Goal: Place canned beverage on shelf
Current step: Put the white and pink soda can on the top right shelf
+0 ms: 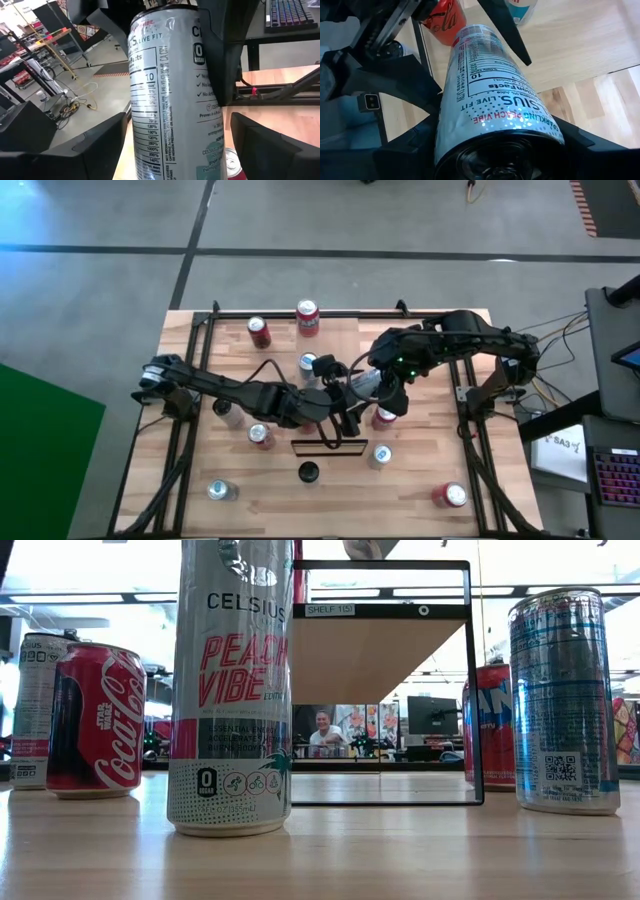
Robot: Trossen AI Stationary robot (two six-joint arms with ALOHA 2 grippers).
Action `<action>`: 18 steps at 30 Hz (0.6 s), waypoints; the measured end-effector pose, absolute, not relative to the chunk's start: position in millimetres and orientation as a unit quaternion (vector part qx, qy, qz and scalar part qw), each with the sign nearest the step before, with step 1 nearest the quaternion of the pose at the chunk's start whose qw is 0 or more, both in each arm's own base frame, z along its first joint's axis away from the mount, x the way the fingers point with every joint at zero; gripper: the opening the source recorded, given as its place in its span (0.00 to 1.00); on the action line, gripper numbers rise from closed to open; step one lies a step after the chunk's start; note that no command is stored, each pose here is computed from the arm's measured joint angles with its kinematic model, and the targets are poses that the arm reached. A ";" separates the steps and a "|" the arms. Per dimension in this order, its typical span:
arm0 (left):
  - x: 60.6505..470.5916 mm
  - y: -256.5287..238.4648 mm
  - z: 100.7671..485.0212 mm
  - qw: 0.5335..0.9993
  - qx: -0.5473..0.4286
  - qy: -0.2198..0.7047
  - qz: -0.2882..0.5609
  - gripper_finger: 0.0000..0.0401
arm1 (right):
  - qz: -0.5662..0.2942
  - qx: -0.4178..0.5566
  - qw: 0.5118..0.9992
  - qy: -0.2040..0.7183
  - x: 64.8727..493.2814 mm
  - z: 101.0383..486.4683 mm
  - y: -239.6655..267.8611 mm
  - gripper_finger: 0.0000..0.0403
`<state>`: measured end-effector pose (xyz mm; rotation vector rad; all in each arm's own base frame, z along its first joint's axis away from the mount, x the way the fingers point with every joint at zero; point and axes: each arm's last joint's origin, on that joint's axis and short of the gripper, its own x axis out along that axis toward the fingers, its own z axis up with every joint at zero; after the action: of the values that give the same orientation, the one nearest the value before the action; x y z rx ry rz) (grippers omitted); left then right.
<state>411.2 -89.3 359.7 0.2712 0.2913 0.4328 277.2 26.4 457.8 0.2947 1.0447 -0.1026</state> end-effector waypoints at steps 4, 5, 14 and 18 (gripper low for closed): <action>411.4 -89.7 359.6 0.959 0.132 0.143 0.206 0.80 | -0.049 0.140 0.855 0.497 277.1 457.8 26.4 0.61; 411.4 -89.6 359.6 0.959 0.130 0.143 0.206 0.80 | -0.049 0.140 0.855 0.497 277.1 457.8 26.4 0.61; 411.7 -84.8 361.9 0.953 0.112 0.128 0.250 0.89 | -0.061 0.152 0.854 0.495 277.3 457.9 26.0 0.61; 411.8 -85.3 361.2 0.955 0.111 0.130 0.241 0.93 | -0.065 0.165 0.857 0.485 279.1 459.0 26.2 0.61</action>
<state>411.8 -85.3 361.2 0.2257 0.2648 0.4896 279.1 26.2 459.0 0.3464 1.0187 -0.1366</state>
